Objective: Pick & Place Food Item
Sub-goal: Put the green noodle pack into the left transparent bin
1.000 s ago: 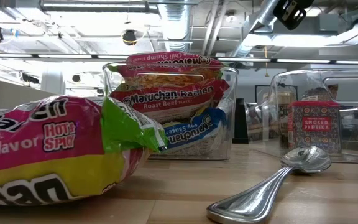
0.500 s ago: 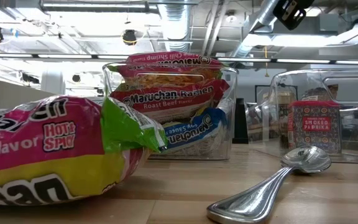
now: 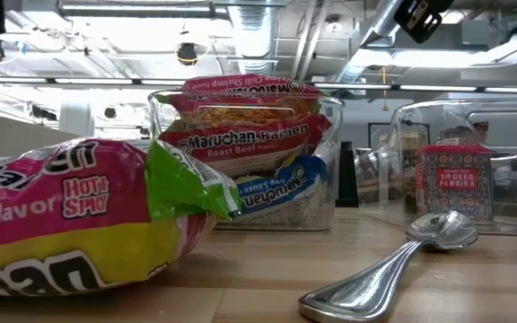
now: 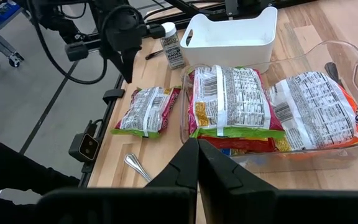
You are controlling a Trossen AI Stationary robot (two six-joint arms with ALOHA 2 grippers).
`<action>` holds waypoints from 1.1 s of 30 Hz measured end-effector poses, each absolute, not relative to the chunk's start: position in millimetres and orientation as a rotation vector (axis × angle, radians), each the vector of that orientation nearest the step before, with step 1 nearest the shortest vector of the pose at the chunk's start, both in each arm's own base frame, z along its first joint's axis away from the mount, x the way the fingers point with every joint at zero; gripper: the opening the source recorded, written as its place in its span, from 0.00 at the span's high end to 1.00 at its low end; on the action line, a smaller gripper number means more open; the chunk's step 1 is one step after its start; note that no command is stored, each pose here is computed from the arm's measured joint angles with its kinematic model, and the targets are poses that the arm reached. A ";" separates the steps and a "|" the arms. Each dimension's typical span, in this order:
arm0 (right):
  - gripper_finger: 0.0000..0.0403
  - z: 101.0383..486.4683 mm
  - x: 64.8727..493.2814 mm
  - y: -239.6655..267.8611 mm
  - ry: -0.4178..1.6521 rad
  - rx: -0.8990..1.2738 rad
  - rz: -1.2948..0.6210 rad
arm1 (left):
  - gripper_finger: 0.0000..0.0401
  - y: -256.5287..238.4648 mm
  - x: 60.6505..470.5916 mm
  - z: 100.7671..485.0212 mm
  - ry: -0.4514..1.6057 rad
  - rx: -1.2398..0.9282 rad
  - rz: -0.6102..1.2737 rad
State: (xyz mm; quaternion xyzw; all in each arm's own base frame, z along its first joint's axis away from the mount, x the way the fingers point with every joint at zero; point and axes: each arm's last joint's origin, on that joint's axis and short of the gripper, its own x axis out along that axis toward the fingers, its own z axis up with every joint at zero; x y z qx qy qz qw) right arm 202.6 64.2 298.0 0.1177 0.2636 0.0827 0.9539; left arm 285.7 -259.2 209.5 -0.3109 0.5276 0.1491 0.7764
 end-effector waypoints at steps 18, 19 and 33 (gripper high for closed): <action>1.00 298.1 202.6 64.2 0.534 0.231 0.170 | 1.00 -270.5 290.7 175.8 1.289 -0.646 0.273; 1.00 298.1 202.6 64.2 0.534 0.231 0.170 | 1.00 -270.6 290.7 175.8 1.290 -0.635 0.264; 1.00 298.1 202.6 64.2 0.534 0.232 0.170 | 0.84 -270.0 286.3 174.5 1.348 -0.594 0.246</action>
